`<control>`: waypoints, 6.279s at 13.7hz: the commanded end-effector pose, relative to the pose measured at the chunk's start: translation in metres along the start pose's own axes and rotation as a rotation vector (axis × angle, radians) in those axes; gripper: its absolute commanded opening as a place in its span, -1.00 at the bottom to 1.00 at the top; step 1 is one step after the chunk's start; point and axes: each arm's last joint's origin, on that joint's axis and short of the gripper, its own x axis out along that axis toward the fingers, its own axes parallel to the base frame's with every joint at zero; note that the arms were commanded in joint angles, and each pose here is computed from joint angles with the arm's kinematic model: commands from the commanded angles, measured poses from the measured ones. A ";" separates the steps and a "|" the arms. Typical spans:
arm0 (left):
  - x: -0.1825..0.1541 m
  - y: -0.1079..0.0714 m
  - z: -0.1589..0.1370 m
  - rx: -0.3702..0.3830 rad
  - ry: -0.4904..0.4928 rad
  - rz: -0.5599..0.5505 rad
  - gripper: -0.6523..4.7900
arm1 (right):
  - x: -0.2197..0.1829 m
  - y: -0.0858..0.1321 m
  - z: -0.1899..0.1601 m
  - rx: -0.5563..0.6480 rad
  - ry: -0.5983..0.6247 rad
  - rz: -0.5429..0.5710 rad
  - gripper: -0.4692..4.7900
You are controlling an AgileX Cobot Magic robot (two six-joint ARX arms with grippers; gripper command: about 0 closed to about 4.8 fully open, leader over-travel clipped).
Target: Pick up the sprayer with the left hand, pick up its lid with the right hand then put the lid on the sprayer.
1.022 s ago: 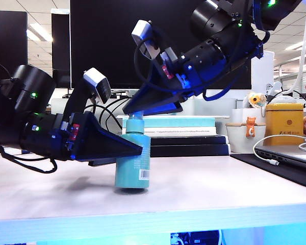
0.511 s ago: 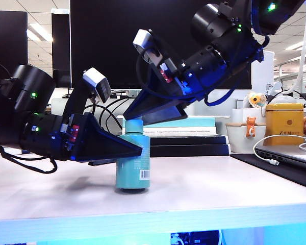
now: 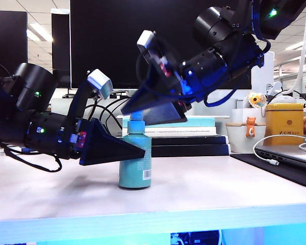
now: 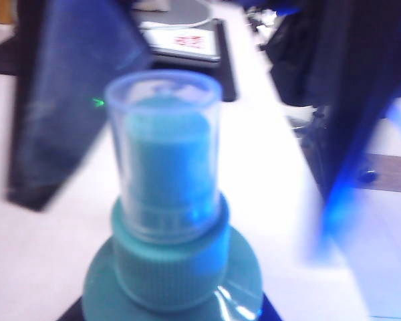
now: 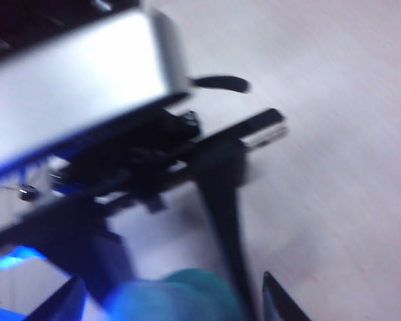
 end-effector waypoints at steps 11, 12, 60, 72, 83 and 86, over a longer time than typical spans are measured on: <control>-0.023 0.014 -0.019 -0.072 0.050 0.132 -0.20 | -0.011 -0.009 0.005 -0.001 -0.047 -0.077 1.00; -0.023 0.014 -0.019 -0.076 0.052 0.131 0.09 | -0.011 -0.009 0.005 -0.002 -0.048 -0.078 1.00; -0.183 -0.173 0.032 -0.095 -0.290 1.416 0.24 | -0.167 0.135 -0.159 0.216 -0.651 -1.328 -0.33; -0.177 -0.182 0.002 -0.167 -0.108 1.450 -0.78 | -0.157 0.134 -0.184 0.171 -0.614 -1.328 -0.83; -0.179 -0.182 -0.004 -0.311 -0.129 1.547 -0.76 | -0.156 0.134 -0.185 0.238 -0.651 -1.288 -0.82; -0.177 -0.182 -0.002 -0.375 -0.216 1.490 -0.76 | -0.156 0.134 -0.185 0.238 -0.650 -1.291 -0.82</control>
